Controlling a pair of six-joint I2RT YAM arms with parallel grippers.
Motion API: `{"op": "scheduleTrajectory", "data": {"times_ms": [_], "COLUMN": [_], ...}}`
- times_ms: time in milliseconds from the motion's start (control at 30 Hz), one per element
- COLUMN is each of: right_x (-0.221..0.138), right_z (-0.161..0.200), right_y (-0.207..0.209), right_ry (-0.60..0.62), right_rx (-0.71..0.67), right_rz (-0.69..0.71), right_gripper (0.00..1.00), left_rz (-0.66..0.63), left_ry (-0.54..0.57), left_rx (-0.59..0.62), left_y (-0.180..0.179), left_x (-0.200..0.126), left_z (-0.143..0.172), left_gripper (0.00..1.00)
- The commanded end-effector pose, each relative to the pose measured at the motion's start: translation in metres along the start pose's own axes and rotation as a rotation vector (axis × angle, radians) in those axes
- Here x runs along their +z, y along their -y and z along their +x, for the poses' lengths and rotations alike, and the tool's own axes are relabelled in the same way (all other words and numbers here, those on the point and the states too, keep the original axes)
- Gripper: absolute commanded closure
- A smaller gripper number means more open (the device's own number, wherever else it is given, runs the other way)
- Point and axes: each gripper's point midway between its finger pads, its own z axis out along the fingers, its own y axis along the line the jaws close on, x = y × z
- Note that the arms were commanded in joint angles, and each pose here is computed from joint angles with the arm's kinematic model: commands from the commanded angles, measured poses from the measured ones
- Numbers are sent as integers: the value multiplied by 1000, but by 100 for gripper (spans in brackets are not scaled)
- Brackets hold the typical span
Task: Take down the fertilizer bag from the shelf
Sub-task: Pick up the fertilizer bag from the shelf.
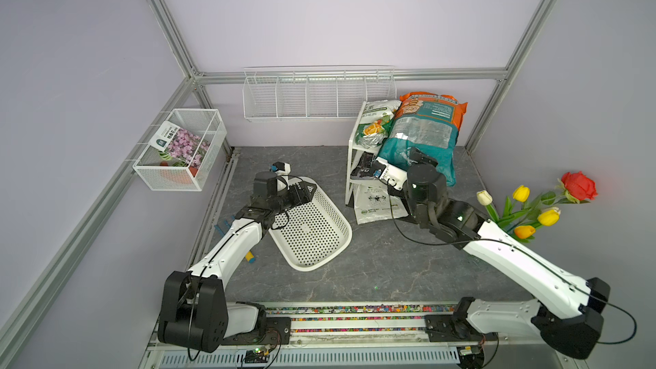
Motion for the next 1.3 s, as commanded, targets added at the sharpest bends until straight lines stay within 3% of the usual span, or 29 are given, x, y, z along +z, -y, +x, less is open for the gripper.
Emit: {"op": "scheduleTrajectory", "data": {"times_ms": [0, 233, 467, 533, 933, 1267], "right_x": [13, 17, 6, 1, -23, -67], "right_z": [7, -4, -11, -11, -17, -5], "right_y": [1, 34, 47, 49, 94, 171], "right_ry": [-42, 9, 53, 71, 116, 161], "right_rx": [-37, -5, 60, 95, 222, 511], "right_rz": [83, 205, 166, 142, 166, 259], "right_gripper": [7, 22, 86, 100, 100, 100], "left_rz": [1, -5, -12, -14, -11, -6], "left_ry": [7, 6, 13, 14, 18, 19], "left_rx": [19, 17, 15, 17, 13, 17], "left_y": [2, 1, -1, -1, 0, 2], "left_x": [1, -2, -4, -5, -4, -5], "left_z": [-5, -3, -1, -1, -3, -4], "left_gripper": [15, 15, 15, 15, 15, 15]}}
